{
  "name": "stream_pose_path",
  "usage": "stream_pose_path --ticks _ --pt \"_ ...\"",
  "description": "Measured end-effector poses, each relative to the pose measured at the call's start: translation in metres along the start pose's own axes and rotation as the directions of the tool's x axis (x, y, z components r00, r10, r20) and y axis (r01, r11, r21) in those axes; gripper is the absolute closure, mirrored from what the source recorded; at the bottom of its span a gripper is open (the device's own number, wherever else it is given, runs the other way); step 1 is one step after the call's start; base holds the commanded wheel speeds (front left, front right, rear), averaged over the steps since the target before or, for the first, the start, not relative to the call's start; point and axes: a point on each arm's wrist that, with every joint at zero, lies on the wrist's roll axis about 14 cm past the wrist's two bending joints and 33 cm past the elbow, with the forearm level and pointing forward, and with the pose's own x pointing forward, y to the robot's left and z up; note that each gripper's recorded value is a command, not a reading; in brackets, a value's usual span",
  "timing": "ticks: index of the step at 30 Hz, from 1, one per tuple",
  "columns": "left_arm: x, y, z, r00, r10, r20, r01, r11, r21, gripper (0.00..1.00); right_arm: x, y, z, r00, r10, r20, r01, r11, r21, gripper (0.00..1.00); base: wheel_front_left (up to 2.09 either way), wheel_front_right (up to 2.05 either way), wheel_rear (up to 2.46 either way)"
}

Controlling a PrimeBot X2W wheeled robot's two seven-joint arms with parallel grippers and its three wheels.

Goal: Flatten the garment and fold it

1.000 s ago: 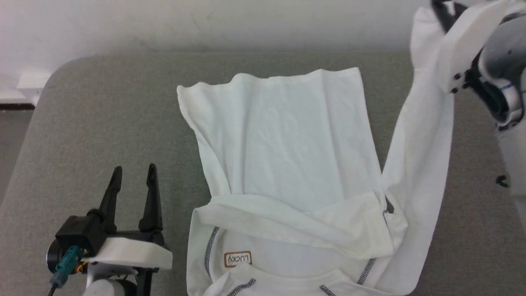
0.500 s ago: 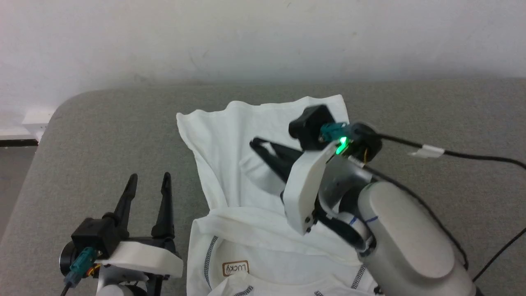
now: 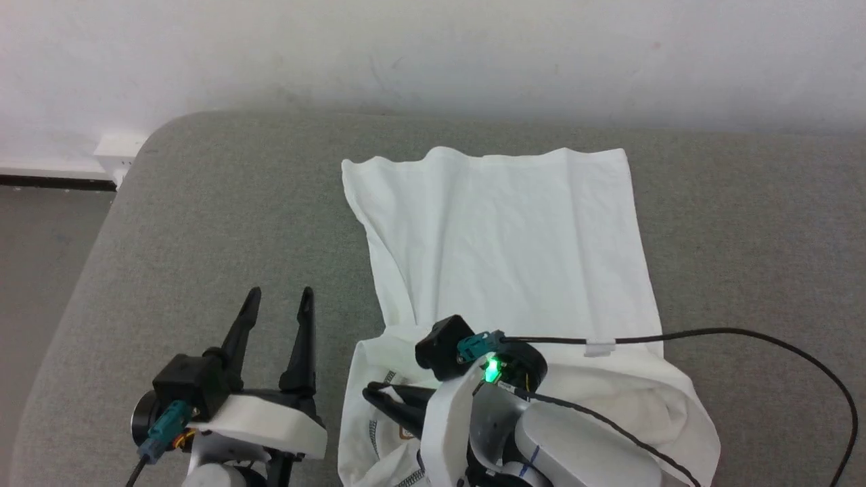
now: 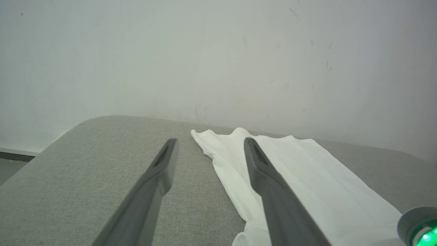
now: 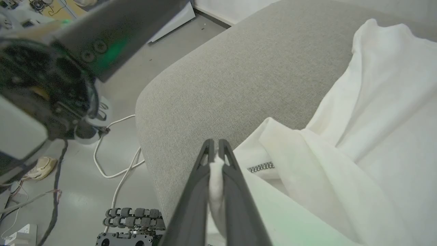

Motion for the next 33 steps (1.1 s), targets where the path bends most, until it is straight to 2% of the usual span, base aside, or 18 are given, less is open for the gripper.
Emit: stream_pose_path --ticks 2,3,4,5,6,9,14,18,21,24,27,33 --pt "0.001 0.002 -0.003 1.000 0.007 -0.008 -0.007 1.000 -0.001 0.00 0.004 -0.001 -0.013 0.999 0.008 -0.041 -0.009 1.000 -0.006 1.00 0.00 0.00 0.00" --pt "0.001 0.003 -0.005 1.000 0.010 -0.012 -0.010 1.000 -0.002 0.00 0.005 -0.002 -0.018 0.999 0.009 -0.054 -0.009 1.000 0.004 0.93 0.00 0.00 0.00" --pt "0.001 0.003 -0.007 1.000 0.013 -0.017 -0.013 1.000 -0.003 0.00 0.006 -0.004 -0.025 0.997 0.007 -0.078 -0.006 1.000 0.007 0.65 0.00 0.00 0.00" --pt "0.001 0.004 -0.009 1.000 0.015 -0.022 -0.015 1.000 -0.005 0.00 0.007 -0.006 -0.032 0.996 0.004 -0.095 -0.003 1.000 0.011 0.42 0.00 0.00 0.00" --pt "0.001 0.004 -0.010 1.000 0.016 -0.027 -0.016 1.000 -0.006 0.00 0.007 -0.008 -0.037 0.995 0.000 -0.104 0.002 1.000 0.014 0.00 0.00 0.00 0.00" --pt "0.003 0.004 -0.014 0.999 0.019 -0.033 -0.020 1.000 -0.009 0.00 0.009 -0.011 -0.033 0.997 0.001 -0.074 0.000 1.000 0.013 0.00 0.00 0.00 0.00" --pt "0.005 0.004 -0.017 0.999 0.018 -0.035 -0.018 1.000 -0.012 0.00 0.008 -0.018 0.026 0.986 -0.008 0.167 0.011 1.000 -0.016 0.00 0.00 0.00 0.00" --pt "0.007 0.007 -0.013 0.999 0.028 -0.023 -0.028 1.000 -0.006 0.00 -0.009 -0.043 0.075 0.927 -0.080 0.368 0.105 0.993 -0.049 0.00 0.00 0.00 0.00" --pt "0.007 0.011 -0.009 0.999 0.042 -0.012 -0.042 0.999 0.003 0.00 -0.029 -0.072 0.094 0.877 -0.175 0.447 0.219 0.975 -0.047 0.00 0.00 0.00 0.00" --pt "0.007 0.012 -0.007 0.999 0.050 -0.006 -0.050 0.999 0.007 0.00 -0.056 -0.104 0.105 0.816 -0.284 0.504 0.344 0.939 -0.027 0.00 0.00 0.00 0.00" --pt "0.007 0.012 -0.006 0.999 0.054 -0.004 -0.054 0.999 0.009 0.00 -0.088 -0.132 0.098 0.756 -0.392 0.525 0.459 0.888 0.002 0.00 0.00 0.00 0.00" --pt "0.009 0.017 -0.003 0.998 0.065 -0.001 -0.065 0.997 0.029 0.00 -0.165 -0.171 0.076 0.613 -0.579 0.538 0.653 0.754 0.067 0.00 0.00 0.00 0.00"
